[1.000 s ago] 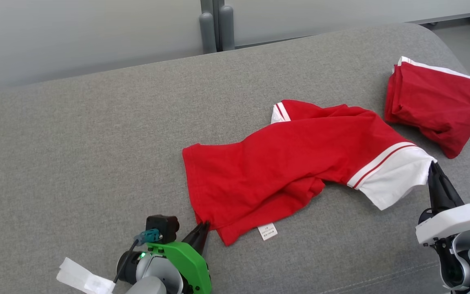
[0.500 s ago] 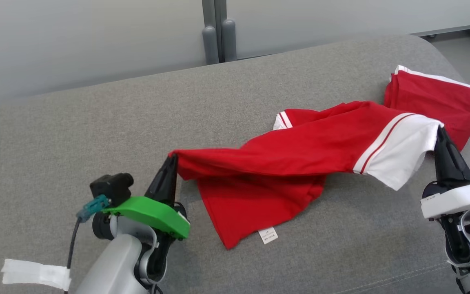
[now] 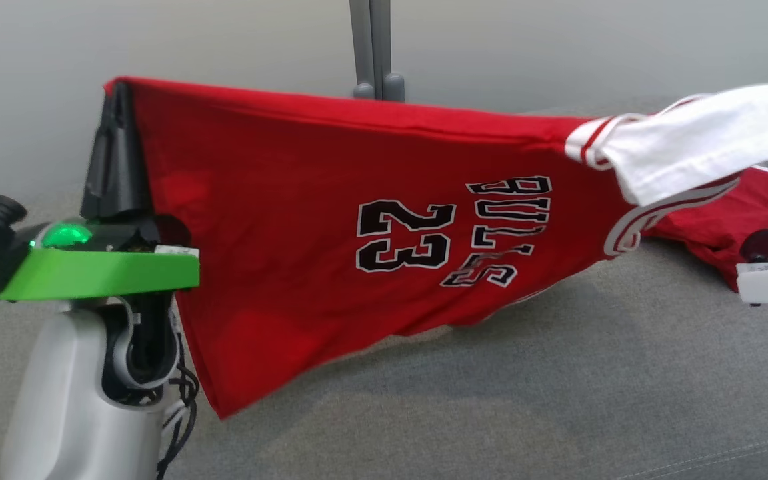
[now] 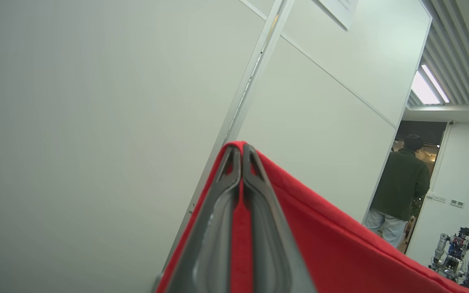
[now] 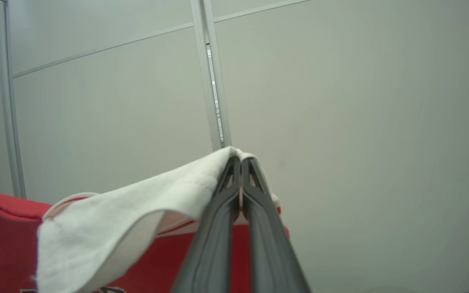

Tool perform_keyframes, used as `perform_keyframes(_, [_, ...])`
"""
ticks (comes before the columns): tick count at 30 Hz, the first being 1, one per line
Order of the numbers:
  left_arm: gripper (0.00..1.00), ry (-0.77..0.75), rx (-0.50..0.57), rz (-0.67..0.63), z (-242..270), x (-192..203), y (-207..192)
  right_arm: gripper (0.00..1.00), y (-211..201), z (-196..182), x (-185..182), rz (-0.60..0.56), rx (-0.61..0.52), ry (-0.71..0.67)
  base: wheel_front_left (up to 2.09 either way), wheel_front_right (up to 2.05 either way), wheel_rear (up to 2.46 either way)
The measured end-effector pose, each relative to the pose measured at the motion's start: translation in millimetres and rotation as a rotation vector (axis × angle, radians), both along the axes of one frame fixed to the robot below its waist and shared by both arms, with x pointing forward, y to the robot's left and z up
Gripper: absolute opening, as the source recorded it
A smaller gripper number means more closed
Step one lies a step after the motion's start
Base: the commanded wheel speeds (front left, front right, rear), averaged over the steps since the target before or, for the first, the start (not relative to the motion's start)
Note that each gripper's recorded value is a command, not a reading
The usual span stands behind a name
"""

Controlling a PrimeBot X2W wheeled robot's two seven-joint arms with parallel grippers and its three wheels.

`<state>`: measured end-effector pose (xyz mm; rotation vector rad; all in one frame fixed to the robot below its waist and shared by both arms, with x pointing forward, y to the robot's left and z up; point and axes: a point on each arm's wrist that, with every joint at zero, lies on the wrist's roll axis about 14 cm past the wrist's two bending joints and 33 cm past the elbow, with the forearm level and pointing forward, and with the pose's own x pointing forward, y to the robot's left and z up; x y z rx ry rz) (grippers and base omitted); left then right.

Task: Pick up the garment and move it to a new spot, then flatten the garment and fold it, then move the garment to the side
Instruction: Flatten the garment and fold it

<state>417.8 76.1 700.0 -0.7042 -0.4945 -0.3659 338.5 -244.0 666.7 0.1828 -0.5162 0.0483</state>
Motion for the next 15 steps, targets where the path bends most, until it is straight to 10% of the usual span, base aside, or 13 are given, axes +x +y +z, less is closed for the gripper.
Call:
perform_keyframes(8, [0.00, -0.359, 0.042, 0.037, 94.5, -52.5, 13.6, 0.00, 6.4, 105.1, -44.4, 0.010, -0.051, -0.360, 0.00, 0.00, 0.00])
perform_keyframes(15, [0.00, -0.094, 0.208, -0.070, 29.9, -16.1, -17.7, 0.00, 38.9, 29.6, 3.2, 0.171, -0.013, 0.008, 0.00, 0.00, 0.00])
